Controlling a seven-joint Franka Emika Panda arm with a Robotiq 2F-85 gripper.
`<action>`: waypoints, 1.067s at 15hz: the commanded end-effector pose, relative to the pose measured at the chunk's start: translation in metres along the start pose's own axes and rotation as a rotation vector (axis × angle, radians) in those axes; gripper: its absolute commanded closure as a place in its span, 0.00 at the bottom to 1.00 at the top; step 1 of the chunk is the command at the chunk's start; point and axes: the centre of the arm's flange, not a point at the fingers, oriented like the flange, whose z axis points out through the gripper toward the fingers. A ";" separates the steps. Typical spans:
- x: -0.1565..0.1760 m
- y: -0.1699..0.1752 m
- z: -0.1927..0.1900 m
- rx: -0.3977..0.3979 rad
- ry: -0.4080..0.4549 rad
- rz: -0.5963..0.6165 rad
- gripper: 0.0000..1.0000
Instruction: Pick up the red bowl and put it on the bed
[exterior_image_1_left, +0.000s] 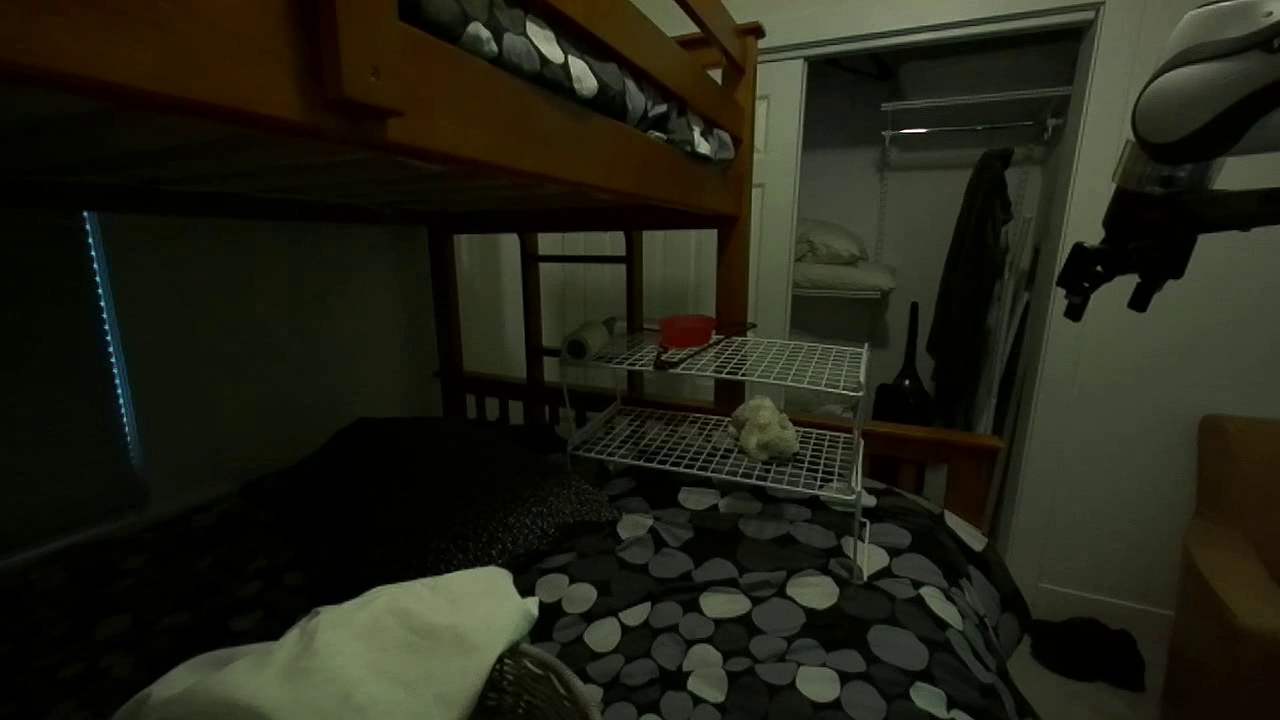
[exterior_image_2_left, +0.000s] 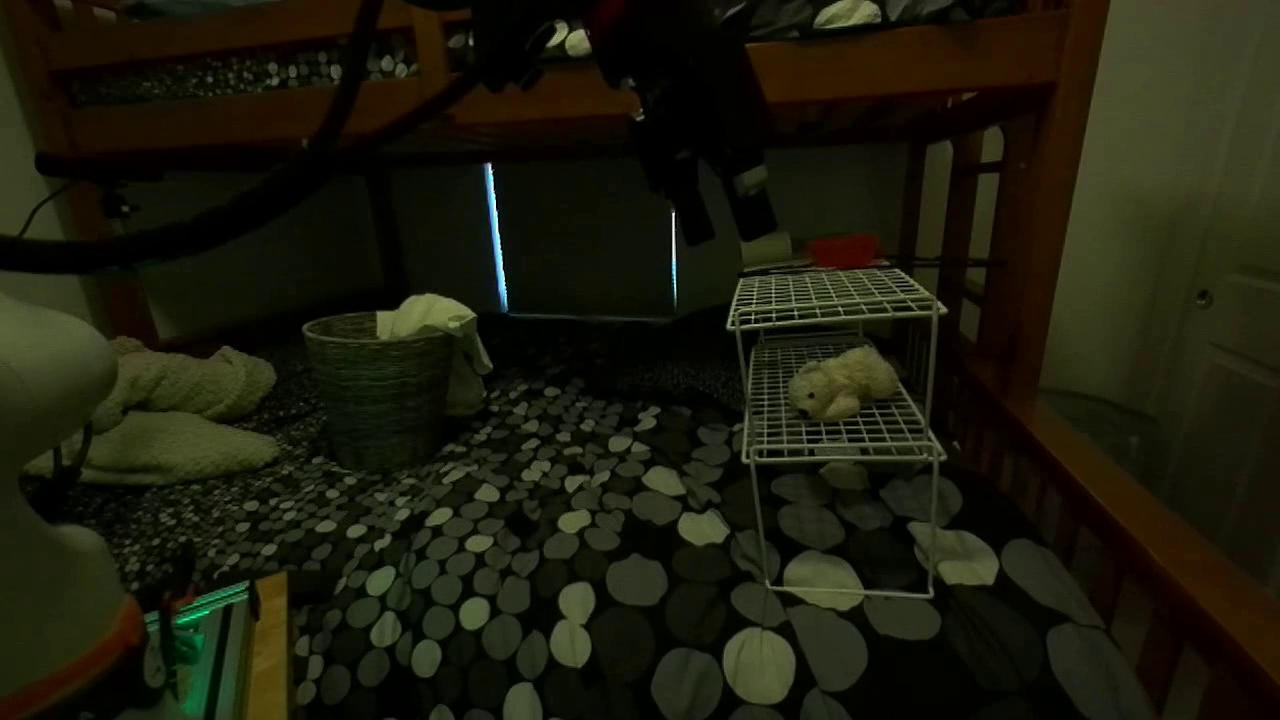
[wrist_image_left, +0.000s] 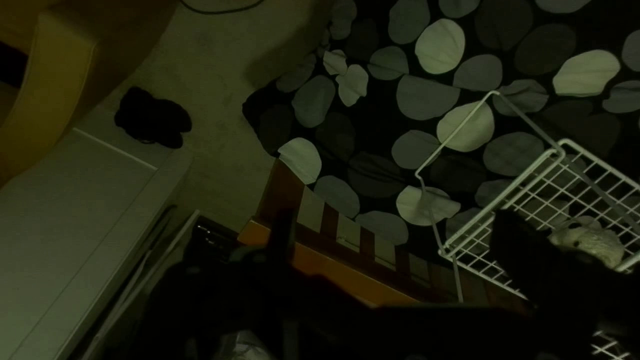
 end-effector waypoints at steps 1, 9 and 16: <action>0.000 0.000 0.000 0.000 0.000 0.000 0.00; 0.121 -0.171 -0.037 0.233 0.354 -0.052 0.00; 0.133 -0.208 -0.013 0.244 0.316 -0.099 0.00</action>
